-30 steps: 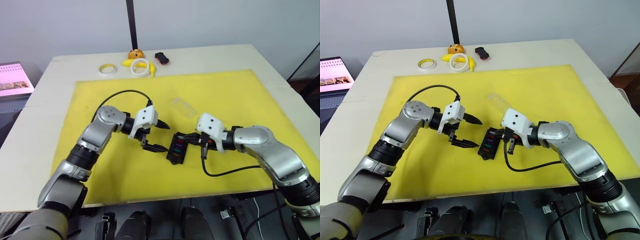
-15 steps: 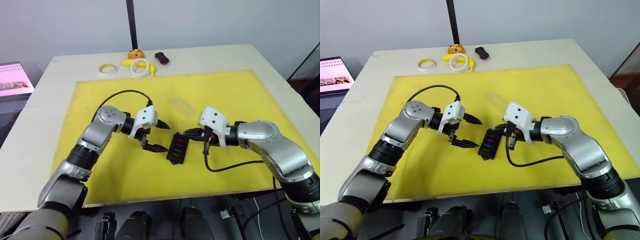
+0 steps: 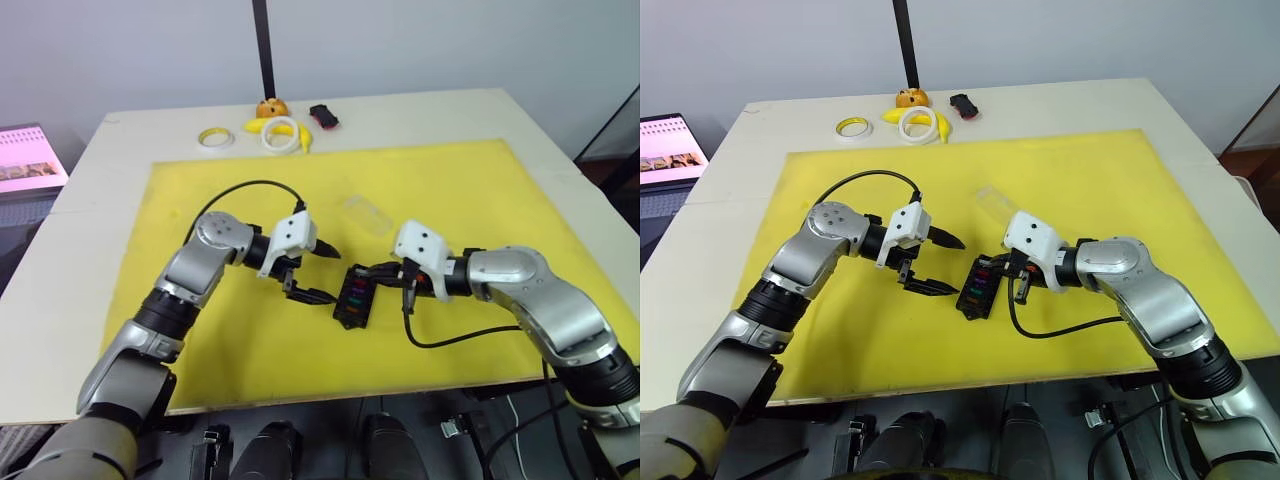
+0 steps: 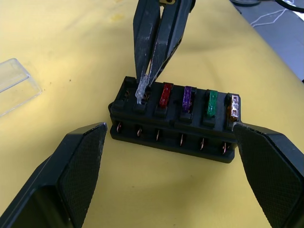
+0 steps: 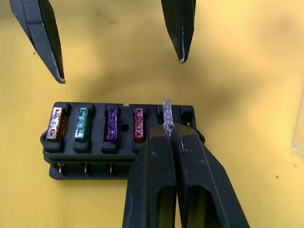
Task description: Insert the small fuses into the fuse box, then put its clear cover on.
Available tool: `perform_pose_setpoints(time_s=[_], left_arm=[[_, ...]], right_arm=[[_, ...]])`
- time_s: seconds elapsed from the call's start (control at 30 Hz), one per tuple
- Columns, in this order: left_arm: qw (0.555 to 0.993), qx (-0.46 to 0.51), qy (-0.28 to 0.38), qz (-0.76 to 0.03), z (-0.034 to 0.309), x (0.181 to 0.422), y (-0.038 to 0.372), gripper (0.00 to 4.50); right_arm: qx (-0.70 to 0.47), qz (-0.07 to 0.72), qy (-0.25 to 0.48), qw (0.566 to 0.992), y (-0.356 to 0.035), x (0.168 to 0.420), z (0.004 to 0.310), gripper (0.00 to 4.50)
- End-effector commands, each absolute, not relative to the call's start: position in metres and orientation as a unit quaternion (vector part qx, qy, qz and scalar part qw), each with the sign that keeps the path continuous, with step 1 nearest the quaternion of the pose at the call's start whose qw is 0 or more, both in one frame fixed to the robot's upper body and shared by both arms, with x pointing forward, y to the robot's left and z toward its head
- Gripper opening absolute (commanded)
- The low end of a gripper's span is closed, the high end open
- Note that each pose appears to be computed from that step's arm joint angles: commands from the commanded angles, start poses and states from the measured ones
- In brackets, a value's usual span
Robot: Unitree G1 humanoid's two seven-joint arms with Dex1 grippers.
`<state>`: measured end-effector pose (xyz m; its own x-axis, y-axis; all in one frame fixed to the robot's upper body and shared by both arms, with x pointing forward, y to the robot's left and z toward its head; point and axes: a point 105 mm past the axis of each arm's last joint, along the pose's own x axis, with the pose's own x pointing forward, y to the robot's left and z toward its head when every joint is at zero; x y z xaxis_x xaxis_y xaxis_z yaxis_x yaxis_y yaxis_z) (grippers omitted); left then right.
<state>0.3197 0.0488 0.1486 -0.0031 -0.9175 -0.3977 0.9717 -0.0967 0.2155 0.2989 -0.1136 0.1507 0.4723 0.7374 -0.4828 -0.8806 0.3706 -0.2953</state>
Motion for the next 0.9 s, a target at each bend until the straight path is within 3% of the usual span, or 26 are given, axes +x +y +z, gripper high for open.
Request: perform_pose_setpoints(time_s=[0.03,0.9], left_arm=[[0.667,0.239,0.041,-0.705,0.159,0.320,0.045,4.44],[0.667,0.240,0.034,-0.704,0.158,0.320,0.041,4.44]], right_arm=[[-0.266,0.499,0.125,0.815,-0.110,0.298,0.152,0.00],[-0.275,0.498,0.134,0.811,-0.116,0.292,0.151,0.00]])
